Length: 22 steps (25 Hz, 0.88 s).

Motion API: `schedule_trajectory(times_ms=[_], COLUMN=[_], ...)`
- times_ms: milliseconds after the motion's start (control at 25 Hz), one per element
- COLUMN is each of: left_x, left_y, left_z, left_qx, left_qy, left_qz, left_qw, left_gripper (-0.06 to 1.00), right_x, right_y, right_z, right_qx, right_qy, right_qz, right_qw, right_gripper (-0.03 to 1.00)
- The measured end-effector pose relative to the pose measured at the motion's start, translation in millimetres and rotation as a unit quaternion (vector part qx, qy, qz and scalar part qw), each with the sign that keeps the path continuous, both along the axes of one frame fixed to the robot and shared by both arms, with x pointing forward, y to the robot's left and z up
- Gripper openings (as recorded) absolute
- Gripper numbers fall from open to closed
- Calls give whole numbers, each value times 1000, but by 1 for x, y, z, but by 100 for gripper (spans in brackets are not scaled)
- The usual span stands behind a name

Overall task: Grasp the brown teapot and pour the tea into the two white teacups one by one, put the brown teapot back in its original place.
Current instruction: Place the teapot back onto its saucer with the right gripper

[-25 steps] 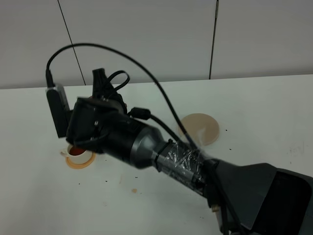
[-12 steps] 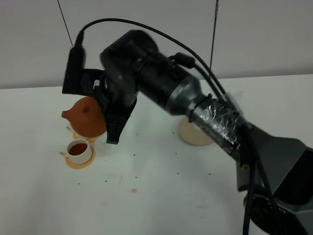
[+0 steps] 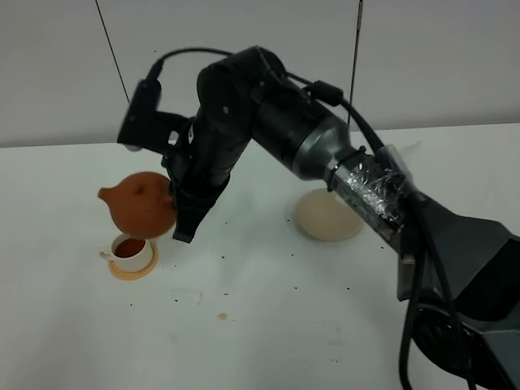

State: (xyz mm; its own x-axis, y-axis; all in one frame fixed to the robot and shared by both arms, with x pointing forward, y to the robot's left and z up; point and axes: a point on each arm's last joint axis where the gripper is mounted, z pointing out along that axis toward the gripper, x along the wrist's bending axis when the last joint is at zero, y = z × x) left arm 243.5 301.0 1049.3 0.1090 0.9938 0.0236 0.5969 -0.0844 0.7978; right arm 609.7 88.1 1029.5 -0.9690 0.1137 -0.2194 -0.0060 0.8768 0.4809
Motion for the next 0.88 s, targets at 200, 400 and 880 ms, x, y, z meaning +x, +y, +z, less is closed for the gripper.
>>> schedule_trajectory(times_ms=[200, 400, 880], left_x=[0, 0, 0], left_y=[0, 0, 0], left_z=[0, 0, 0], left_qx=[0, 0, 0], left_qy=[0, 0, 0], left_qz=[0, 0, 0], left_qw=[1000, 1000, 1000], left_gripper=[37, 37, 37], right_x=[8, 11, 28], right_y=[2, 0, -18], right_z=[-34, -38, -38], right_qx=[-29, -42, -36], right_qy=[20, 13, 24], right_qz=[-19, -25, -72], right_qw=[999, 999, 996], right_gripper=[9, 9, 9])
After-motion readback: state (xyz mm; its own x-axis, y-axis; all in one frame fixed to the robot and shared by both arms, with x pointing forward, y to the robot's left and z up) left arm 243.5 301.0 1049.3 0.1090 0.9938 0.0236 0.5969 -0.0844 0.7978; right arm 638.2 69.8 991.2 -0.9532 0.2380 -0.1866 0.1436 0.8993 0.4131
